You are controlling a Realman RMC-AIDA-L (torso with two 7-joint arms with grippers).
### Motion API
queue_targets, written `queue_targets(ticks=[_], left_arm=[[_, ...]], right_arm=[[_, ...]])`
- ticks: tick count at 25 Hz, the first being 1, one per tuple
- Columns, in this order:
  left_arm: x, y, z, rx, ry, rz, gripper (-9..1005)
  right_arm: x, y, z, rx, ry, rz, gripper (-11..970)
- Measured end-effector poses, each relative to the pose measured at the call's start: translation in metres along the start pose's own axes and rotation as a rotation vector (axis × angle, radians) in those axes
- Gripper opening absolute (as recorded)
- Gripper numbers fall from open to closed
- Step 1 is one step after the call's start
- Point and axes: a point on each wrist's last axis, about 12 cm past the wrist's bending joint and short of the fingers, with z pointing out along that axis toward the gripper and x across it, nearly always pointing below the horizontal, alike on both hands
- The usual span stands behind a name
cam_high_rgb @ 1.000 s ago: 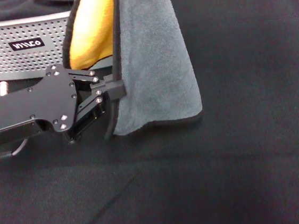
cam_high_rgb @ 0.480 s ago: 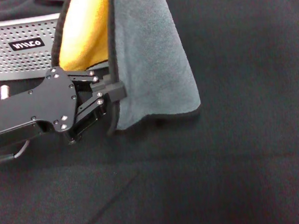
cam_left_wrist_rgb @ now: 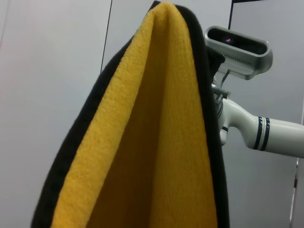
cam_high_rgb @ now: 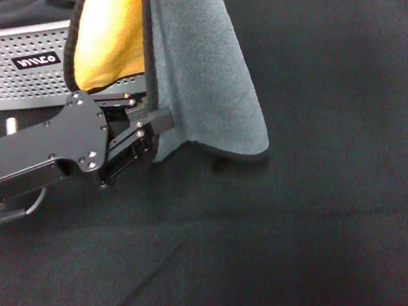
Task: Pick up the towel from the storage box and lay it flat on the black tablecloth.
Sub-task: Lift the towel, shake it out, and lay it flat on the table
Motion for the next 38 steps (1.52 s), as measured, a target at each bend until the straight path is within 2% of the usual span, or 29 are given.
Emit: queue_targets(ticks=[19, 38], left_arm=[[0.010, 0.001, -0.001, -0.029, -0.006, -0.017, 155], [0.017, 0.001, 0.001, -0.031, -0.013, -0.030, 152]], right_arm=[[-0.011, -0.010, -0.003, 0.038, -0.037, -0.028, 5], [-0.016, -0.011, -0.004, 0.044, -0.059, -0.039, 5]])
